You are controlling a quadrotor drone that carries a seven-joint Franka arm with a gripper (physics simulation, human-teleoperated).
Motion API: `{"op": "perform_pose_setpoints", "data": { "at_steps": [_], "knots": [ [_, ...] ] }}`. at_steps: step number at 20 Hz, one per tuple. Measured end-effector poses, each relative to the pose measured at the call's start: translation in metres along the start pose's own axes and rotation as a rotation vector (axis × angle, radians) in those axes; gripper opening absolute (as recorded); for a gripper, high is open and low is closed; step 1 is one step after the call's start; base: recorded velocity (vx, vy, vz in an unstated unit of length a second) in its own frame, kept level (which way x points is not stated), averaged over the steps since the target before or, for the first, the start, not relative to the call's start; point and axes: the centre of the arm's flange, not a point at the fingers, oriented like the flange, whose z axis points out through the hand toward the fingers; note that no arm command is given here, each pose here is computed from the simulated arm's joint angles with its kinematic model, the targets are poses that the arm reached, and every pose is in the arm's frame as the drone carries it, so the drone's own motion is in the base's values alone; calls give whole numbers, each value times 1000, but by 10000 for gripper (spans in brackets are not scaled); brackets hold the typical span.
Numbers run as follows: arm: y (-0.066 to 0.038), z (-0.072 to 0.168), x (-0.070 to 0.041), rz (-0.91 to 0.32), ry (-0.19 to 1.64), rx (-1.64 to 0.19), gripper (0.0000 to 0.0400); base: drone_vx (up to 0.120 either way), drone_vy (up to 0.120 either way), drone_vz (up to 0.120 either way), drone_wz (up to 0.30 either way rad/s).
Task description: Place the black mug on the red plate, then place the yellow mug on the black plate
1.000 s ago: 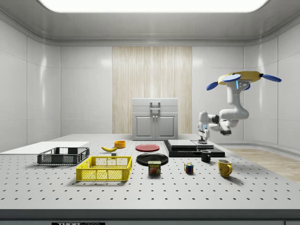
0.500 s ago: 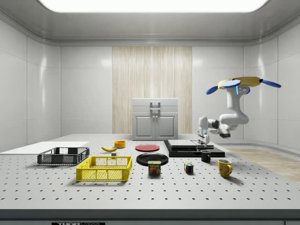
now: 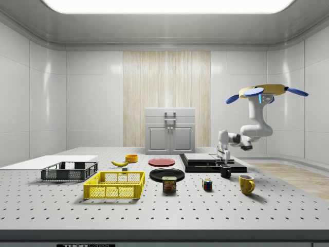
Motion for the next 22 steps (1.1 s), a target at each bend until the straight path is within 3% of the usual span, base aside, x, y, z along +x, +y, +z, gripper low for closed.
{"op": "perform_pose_setpoints", "data": {
  "at_steps": [11,21,22],
  "knots": [
    [-2,27,-2,0,0,0,400,0,0,0,0],
    [-2,34,-2,0,0,0,400,0,0,0,0],
    [-2,34,-2,0,0,0,336,0,0,0,0]
  ]
}}
